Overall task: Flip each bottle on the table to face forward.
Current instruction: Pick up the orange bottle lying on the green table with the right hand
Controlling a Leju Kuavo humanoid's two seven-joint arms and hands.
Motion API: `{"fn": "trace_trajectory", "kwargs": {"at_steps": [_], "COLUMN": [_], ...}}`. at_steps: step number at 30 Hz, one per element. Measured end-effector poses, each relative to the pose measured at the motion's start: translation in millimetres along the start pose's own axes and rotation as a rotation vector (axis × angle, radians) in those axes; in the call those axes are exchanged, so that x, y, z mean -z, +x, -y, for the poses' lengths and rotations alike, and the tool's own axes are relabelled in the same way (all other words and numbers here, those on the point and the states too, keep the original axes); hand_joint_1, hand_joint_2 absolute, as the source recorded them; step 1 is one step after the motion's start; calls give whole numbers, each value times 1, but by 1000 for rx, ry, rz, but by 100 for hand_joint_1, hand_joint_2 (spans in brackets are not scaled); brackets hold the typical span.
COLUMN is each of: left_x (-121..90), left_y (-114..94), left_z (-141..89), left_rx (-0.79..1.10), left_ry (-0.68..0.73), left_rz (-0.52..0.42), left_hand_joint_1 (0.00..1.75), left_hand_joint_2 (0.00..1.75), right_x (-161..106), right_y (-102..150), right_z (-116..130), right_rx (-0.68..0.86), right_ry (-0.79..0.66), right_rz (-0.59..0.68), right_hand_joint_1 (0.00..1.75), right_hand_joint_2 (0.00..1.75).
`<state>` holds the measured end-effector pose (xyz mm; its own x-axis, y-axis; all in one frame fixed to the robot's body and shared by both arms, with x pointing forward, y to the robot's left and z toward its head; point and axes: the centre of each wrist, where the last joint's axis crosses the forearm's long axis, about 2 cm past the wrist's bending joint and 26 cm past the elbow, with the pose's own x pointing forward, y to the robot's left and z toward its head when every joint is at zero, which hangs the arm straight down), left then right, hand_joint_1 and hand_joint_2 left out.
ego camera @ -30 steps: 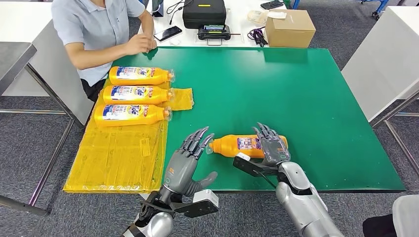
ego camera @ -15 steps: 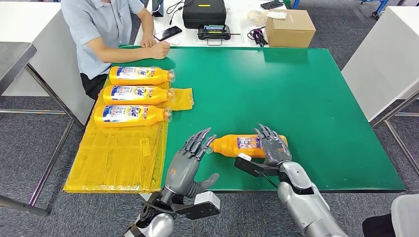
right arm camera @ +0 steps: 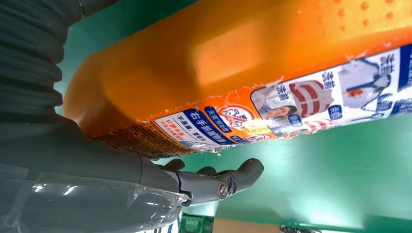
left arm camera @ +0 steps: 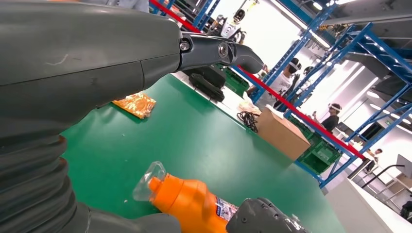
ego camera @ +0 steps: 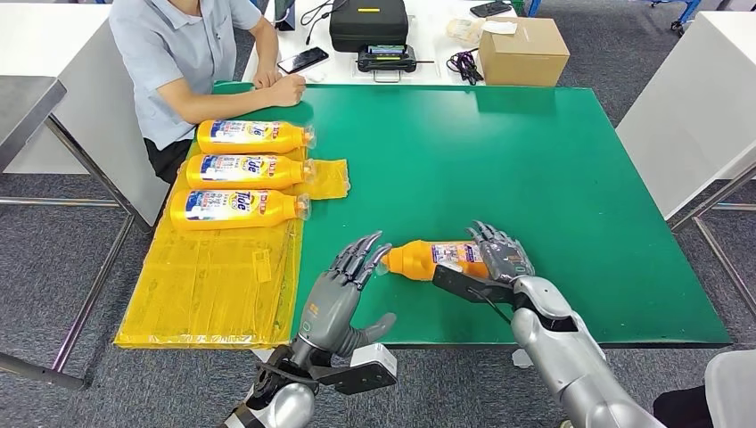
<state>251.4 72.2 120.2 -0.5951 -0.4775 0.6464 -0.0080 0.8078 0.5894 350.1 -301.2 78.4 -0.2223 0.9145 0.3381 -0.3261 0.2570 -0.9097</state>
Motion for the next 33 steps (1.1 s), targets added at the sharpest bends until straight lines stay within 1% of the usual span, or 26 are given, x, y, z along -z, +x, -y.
{"fn": "trace_trajectory", "kwargs": {"at_steps": [17, 21, 29, 33], "left_x": [0, 2, 5, 8], "left_y": [-2, -3, -6, -7], "left_z": [2, 2, 6, 8], "left_rx": [1, -4, -27, -38], "left_ry": [-10, -7, -14, -17], "left_rz": [1, 7, 28, 52], "left_hand_joint_1": [0, 0, 0, 0], "left_hand_joint_2": [175, 175, 175, 175], "right_x": [4, 8, 9, 6], "right_y": [-6, -10, -30, -42], "right_z": [5, 12, 23, 30], "right_rx": [-1, 27, 107, 228], "right_ry": [28, 74, 151, 199], "right_rz": [-19, -32, -1, 49], "right_hand_joint_1": [1, 175, 175, 175], "right_hand_joint_2": [175, 175, 175, 175]}}
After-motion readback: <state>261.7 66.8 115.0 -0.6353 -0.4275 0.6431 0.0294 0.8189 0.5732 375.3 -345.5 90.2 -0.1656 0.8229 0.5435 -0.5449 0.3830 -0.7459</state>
